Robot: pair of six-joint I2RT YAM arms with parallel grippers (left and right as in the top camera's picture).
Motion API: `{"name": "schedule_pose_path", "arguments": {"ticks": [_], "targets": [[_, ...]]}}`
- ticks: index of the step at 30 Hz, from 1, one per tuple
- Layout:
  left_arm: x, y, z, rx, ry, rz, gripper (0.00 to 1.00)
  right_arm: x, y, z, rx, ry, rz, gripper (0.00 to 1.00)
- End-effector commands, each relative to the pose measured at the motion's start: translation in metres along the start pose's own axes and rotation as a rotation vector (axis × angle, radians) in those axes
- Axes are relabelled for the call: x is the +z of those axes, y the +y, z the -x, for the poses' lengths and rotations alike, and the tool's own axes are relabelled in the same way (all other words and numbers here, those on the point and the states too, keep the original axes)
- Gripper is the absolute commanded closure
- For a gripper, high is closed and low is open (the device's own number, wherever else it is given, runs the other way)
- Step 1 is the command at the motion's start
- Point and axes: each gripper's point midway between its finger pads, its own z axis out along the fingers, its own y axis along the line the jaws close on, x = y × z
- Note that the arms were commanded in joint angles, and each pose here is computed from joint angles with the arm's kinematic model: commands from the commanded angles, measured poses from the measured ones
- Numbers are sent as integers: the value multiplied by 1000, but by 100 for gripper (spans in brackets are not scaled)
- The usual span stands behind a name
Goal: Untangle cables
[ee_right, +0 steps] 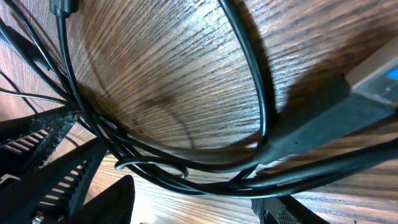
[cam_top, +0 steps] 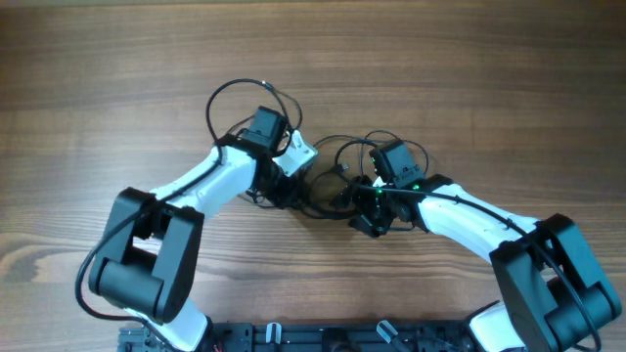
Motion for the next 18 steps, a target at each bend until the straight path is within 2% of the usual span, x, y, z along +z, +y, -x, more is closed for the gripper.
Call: {"name": "schedule_pose_path", "arguments": {"ticks": [1, 2, 4, 10, 14, 18], "targets": [[15, 20, -33, -24, 132, 115, 56, 8, -20, 1, 23, -7, -61, 37], [15, 19, -34, -44, 134, 115, 57, 8, -21, 2, 22, -14, -64, 37], [15, 18, -38, -44, 155, 115, 50, 8, -21, 2, 23, -14, -64, 37], [-10, 7, -7, -27, 16, 71, 45, 8, -21, 2, 22, -14, -63, 37], [-11, 6, -9, -41, 22, 67, 44, 8, -21, 2, 22, -14, -64, 37], [-15, 7, -8, -111, -19, -13, 42, 8, -21, 4, 21, -21, -67, 37]]}}
